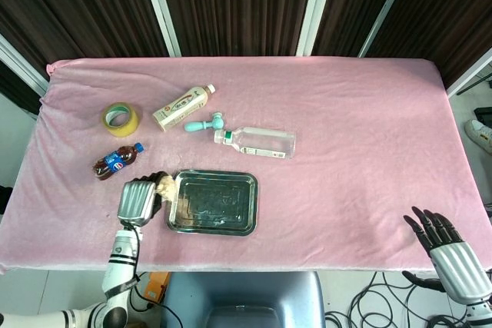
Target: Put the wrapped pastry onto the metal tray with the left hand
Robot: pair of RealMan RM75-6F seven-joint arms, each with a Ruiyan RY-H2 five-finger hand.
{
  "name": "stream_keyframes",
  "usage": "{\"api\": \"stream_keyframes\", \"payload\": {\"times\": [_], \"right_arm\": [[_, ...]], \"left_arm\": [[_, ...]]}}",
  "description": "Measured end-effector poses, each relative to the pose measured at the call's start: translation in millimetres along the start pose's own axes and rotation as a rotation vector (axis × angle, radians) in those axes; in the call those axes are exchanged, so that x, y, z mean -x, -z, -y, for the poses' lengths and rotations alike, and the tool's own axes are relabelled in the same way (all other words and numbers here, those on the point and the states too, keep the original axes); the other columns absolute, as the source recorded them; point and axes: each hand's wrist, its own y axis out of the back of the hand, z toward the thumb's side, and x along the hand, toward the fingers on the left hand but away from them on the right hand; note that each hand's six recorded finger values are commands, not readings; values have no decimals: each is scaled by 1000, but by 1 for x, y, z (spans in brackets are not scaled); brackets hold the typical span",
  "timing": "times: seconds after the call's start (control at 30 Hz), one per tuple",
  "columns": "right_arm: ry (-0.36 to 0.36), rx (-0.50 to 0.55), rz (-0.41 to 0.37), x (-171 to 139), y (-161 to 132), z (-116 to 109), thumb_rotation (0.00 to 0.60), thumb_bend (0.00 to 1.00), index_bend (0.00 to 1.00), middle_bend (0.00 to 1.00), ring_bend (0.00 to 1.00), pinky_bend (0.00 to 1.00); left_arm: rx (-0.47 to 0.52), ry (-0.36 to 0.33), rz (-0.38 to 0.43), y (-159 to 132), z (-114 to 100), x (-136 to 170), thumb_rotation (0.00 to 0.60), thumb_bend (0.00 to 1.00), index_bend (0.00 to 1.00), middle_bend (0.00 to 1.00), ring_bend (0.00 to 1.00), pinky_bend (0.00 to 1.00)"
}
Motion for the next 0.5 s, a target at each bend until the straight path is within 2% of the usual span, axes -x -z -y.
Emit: {"api": "stream_keyframes", "payload": {"times": [0.03,0.07,0.13,0.17,0.2,0.3,0.5], "right_arm": [[-2,-1,-2,0,0,0,600,26,0,0,0,223],[-4,-1,-4,0,0,0,600,26,0,0,0,223],[-7,-1,-6,-1,0,0,600,26,0,0,0,223],[-8,-1,-7,-1,0,0,600,26,0,0,0,223],[-8,0,-7,-1,0,0,600,26,0,0,0,223],[-9,5,-8,-1,1,-1,600,26,0,0,0,223],[-8,9,-11,-1,2,-2,600,26,0,0,0,223]], "left_arm": [[16,0,27,-13,2,0,600,804,427,536,580,687],[22,8,43,-21,5,-1,600,736,350,436,494,657],[19,46,65,-33,14,-1,600,606,155,214,301,531],[14,69,69,-36,19,-2,600,544,60,97,194,433],[10,92,72,-39,25,-2,600,496,10,30,113,350],[-24,147,66,-44,41,-4,600,420,0,0,10,247],[-94,147,51,-43,50,-6,600,330,0,0,0,204]]}}
